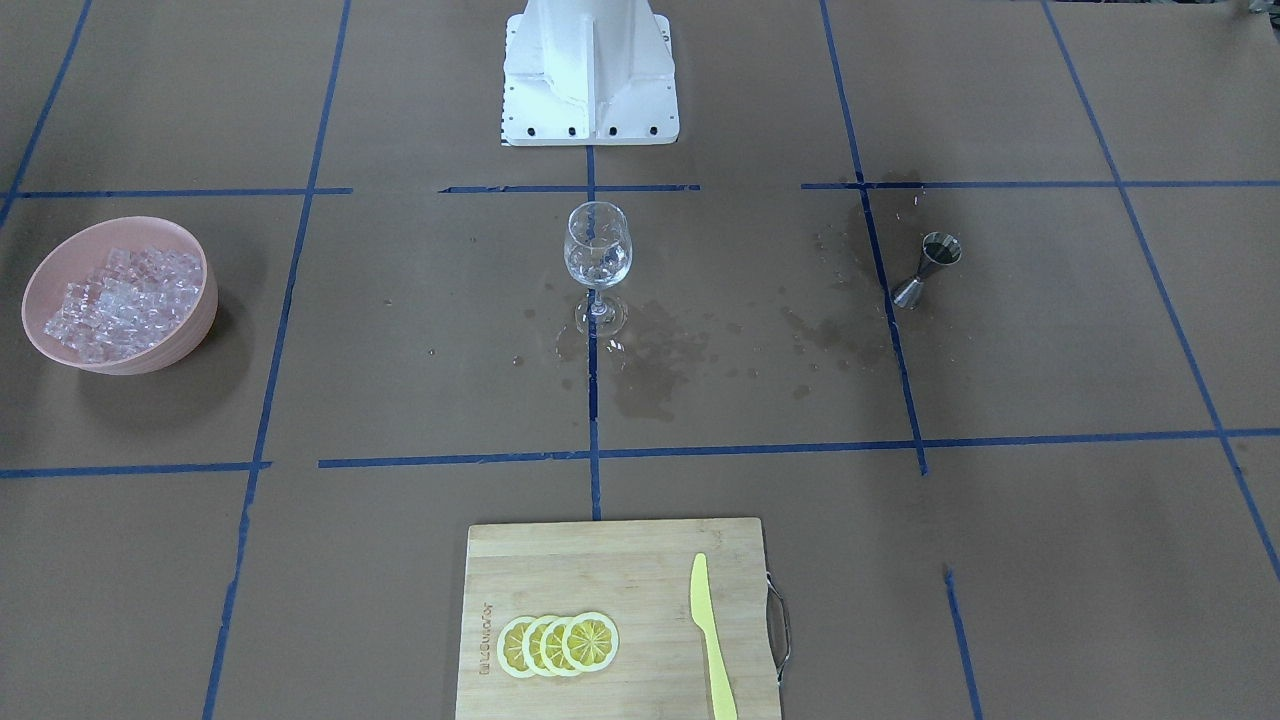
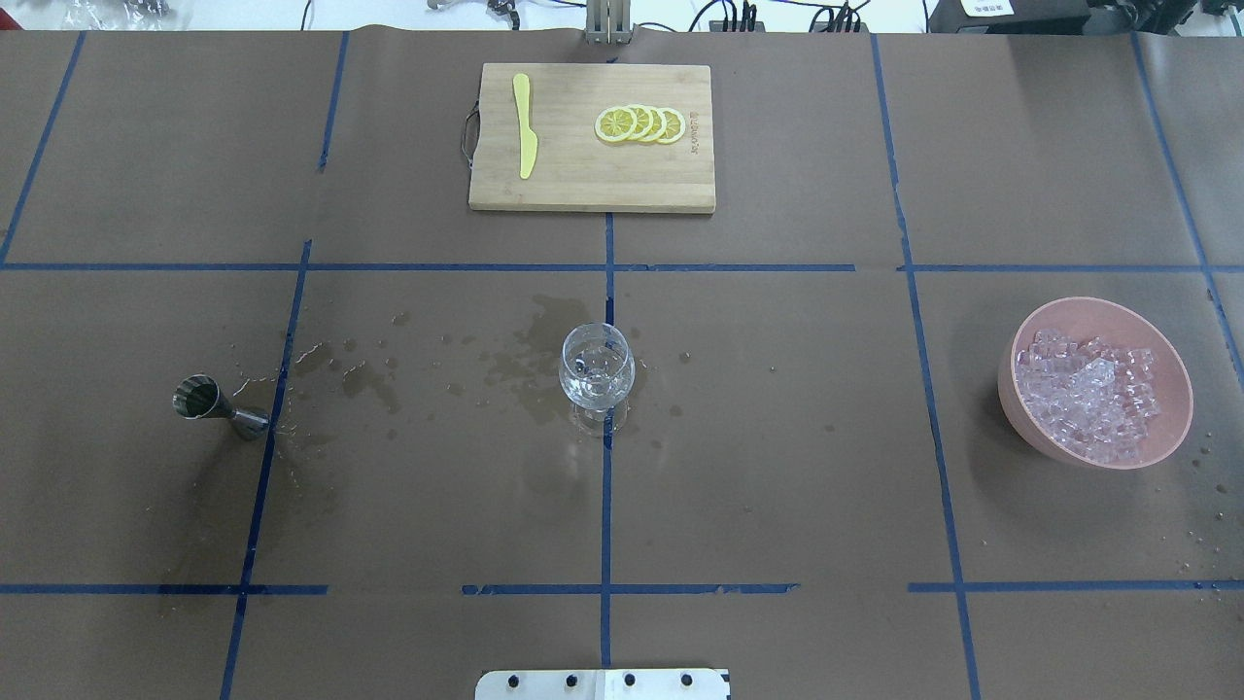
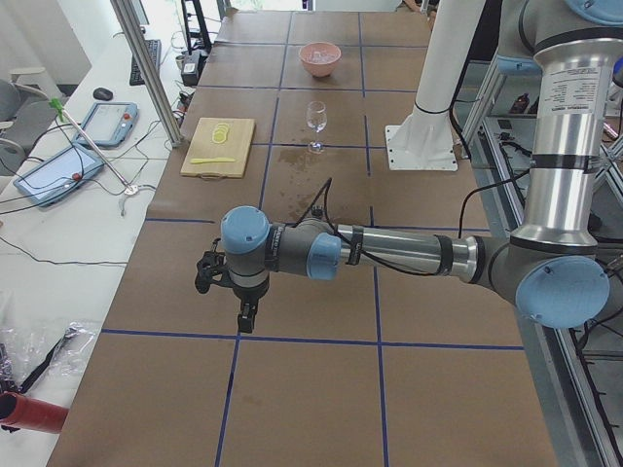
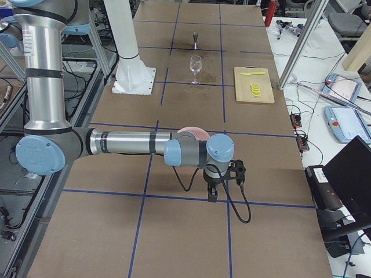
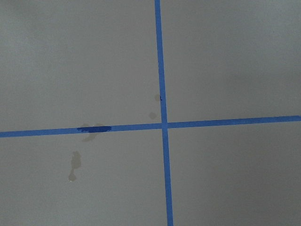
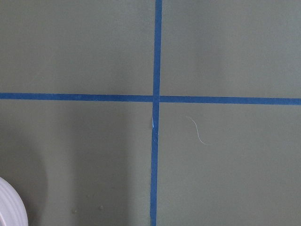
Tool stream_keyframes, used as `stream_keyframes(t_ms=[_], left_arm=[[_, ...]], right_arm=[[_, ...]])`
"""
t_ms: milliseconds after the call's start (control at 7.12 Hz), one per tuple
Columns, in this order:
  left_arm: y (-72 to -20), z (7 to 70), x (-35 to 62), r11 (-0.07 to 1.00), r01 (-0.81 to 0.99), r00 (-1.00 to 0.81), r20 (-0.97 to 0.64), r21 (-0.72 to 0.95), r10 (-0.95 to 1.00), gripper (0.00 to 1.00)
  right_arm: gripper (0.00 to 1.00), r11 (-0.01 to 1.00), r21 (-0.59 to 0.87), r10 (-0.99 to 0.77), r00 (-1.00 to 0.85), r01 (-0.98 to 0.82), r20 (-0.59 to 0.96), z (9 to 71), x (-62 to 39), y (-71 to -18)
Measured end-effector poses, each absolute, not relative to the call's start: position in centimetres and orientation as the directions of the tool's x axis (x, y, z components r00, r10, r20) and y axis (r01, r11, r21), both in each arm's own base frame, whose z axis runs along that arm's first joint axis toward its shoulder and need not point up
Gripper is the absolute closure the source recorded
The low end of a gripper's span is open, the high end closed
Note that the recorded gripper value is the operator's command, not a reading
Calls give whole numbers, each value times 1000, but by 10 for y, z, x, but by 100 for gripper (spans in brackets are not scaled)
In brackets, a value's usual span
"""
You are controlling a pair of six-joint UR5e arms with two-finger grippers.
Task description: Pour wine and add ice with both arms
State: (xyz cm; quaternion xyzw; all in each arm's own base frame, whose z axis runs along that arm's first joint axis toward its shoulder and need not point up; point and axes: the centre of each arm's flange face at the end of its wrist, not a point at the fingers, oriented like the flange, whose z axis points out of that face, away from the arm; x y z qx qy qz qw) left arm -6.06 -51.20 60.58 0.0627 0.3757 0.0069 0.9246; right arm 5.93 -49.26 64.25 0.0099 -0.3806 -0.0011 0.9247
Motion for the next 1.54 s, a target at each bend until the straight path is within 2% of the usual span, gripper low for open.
stream_keyframes(t_ms=[421,842,1123,1264,1545], left_arm=[[-516,576,-61,984,42,716,-692,171,89,0],[-513,463,-60,939,97,712,-682,331,166,0],[-492,414,-42,922,130,692,-699,366,180,0],[-474,393,-15,926,145,668,-725,348,168,3],[-428,377,51,932,209,607,-787,297,115,3]], right_arm=[[0,1000,23,-12,710,-6,704,641,59,-493],[0,1000,30,-16,709,-7,705,636,59,-493],[0,999,48,-28,709,-8,705,627,59,-494],[0,998,60,-36,709,-8,705,622,59,-496],[0,997,82,-56,711,-2,701,610,57,-504]])
